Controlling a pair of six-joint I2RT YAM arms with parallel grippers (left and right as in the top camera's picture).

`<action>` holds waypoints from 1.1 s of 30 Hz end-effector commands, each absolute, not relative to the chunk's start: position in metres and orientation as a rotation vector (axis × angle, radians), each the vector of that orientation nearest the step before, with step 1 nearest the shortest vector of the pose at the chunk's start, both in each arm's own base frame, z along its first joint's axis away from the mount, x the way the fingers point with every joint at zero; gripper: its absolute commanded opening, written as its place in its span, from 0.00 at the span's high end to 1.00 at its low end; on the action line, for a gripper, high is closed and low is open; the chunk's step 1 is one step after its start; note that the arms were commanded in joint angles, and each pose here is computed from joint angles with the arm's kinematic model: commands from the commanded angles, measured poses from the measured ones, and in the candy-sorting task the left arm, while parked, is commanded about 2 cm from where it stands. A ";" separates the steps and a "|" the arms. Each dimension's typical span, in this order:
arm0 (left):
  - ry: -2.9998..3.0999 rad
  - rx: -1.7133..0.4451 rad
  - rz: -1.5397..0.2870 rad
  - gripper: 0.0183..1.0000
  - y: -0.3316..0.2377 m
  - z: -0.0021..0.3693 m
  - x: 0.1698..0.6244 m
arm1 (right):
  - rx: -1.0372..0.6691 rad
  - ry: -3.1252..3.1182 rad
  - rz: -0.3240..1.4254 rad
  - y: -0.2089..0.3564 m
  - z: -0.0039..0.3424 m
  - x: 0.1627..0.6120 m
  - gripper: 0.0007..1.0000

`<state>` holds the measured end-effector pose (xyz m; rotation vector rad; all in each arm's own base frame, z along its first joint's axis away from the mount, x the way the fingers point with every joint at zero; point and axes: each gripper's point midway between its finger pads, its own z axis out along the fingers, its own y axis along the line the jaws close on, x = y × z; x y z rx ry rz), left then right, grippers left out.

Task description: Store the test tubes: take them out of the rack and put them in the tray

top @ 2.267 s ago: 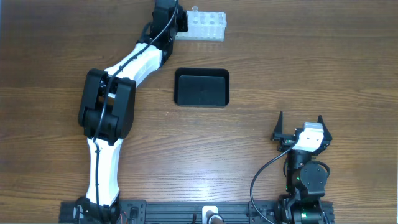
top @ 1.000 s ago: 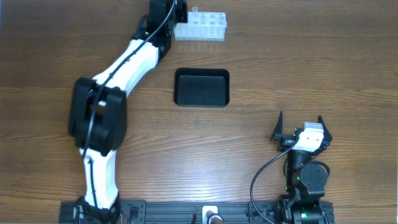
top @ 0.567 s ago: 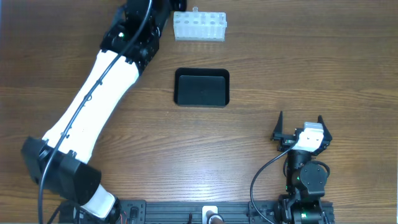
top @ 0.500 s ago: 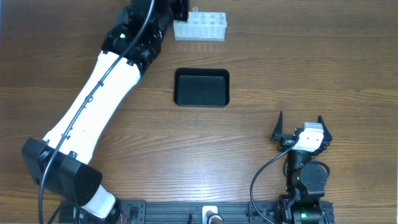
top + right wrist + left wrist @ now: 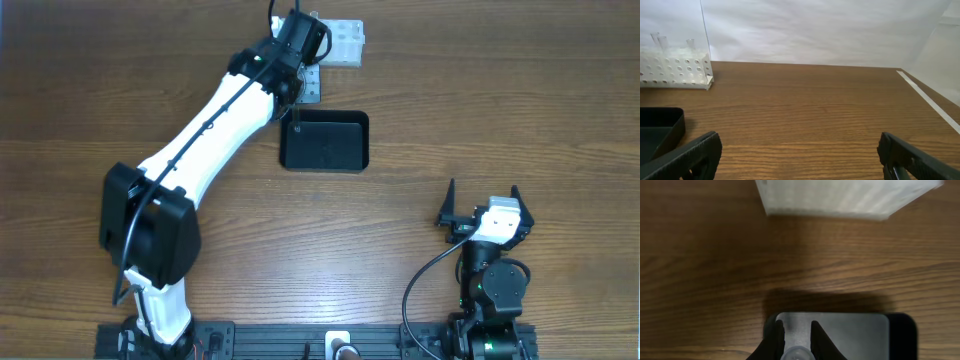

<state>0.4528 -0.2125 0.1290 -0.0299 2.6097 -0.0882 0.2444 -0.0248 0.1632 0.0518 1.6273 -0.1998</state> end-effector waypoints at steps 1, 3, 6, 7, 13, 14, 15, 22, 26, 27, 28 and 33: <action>2.686 -0.069 -0.051 0.91 -0.211 0.096 0.448 | 0.064 1.625 -0.218 -0.029 0.162 0.244 0.01; 2.714 -0.067 -0.029 0.91 -0.209 0.084 0.446 | 0.064 1.625 -0.218 -0.029 0.162 0.244 0.01; 2.741 -0.065 -0.009 0.91 -0.208 0.070 0.445 | 0.064 1.625 -0.218 -0.029 0.162 0.244 0.01; 2.748 -0.064 -0.004 0.91 -0.208 0.066 0.445 | 0.064 1.625 -0.218 -0.029 0.162 0.244 0.01; 2.797 -0.051 -0.001 0.91 -0.209 0.056 0.436 | 0.064 1.625 -0.218 -0.029 0.162 0.244 0.01; 2.800 -0.051 0.002 0.91 -0.208 0.056 0.436 | 0.064 1.625 -0.218 -0.029 0.162 0.244 0.01; 2.803 -0.050 0.004 0.91 -0.208 0.056 0.435 | 0.064 1.625 -0.218 -0.029 0.162 0.244 0.01; 2.815 -0.043 0.001 0.91 -0.209 0.055 0.432 | 0.064 1.625 -0.218 -0.029 0.162 0.244 0.01; 2.832 -0.040 -0.010 0.90 -0.210 0.053 0.428 | 0.064 1.625 -0.218 -0.029 0.162 0.244 0.01; 2.838 -0.039 -0.012 0.90 -0.210 0.053 0.427 | 0.064 1.625 -0.218 -0.029 0.162 0.244 0.01; 2.842 -0.038 -0.014 0.90 -0.211 0.052 0.426 | 0.064 1.625 -0.218 -0.029 0.162 0.244 0.01; 2.856 -0.037 -0.004 0.89 -0.209 0.050 0.424 | 0.064 1.625 -0.218 -0.029 0.162 0.244 0.01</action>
